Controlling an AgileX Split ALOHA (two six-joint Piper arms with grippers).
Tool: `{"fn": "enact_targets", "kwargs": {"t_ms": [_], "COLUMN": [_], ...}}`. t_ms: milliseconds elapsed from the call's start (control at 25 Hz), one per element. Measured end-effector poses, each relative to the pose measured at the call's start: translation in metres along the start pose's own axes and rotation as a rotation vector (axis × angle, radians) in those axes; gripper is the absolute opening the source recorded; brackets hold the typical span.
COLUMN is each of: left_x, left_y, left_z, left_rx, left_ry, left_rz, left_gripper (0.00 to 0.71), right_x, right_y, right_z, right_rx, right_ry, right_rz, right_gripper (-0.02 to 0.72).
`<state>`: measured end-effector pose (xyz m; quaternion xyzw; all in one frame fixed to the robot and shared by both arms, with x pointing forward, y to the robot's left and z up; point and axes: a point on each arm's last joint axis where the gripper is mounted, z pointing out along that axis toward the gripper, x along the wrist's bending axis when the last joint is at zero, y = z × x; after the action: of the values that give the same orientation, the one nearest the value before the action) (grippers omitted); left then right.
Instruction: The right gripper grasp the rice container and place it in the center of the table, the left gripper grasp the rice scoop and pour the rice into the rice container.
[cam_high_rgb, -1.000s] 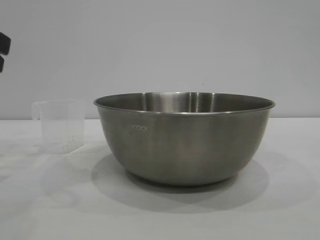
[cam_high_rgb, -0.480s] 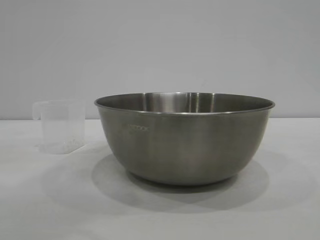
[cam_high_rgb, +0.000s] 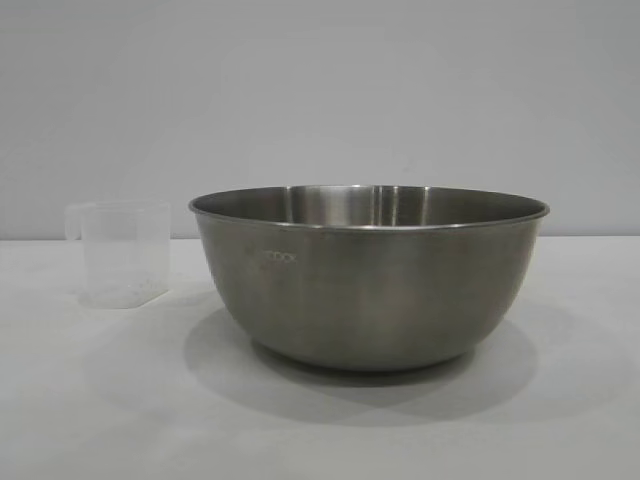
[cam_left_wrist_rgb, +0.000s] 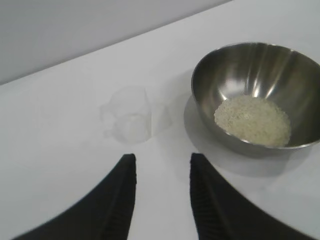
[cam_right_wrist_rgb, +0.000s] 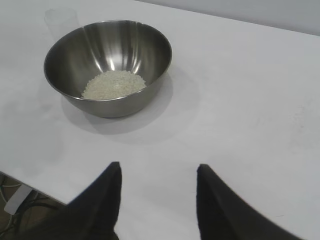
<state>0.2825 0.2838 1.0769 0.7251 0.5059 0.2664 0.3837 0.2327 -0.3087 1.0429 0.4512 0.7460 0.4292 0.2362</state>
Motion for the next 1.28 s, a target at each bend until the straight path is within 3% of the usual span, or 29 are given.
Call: {"fn": "enact_targets", "kwargs": {"t_ms": [240,360,720,1280], "left_x": [-0.001,-0.001,0.001,0.002], "left_y": [-0.032,-0.043,-0.058,-0.059], "left_z": [-0.043,-0.051,-0.037,-0.027], "left_rx": [-0.149,-0.168,-0.047,-0.066], "left_ry": [0.015,0.030,0.050,0.051], "left_rz": [-0.004,0.002,0.021,0.022], "left_gripper": [0.256,0.256,0.256,0.256], "right_x": [0.000,0.000,0.000,0.000], "right_y": [0.000,0.000,0.000,0.000], "right_z": [0.000,0.000,0.000,0.000], "right_rx": [0.000,0.000,0.000,0.000], "right_ry": [0.000,0.000,0.002,0.004], "right_rz": [0.000,0.000,-0.007,-0.009], "right_gripper": [0.298,0.298,0.298,0.298]}}
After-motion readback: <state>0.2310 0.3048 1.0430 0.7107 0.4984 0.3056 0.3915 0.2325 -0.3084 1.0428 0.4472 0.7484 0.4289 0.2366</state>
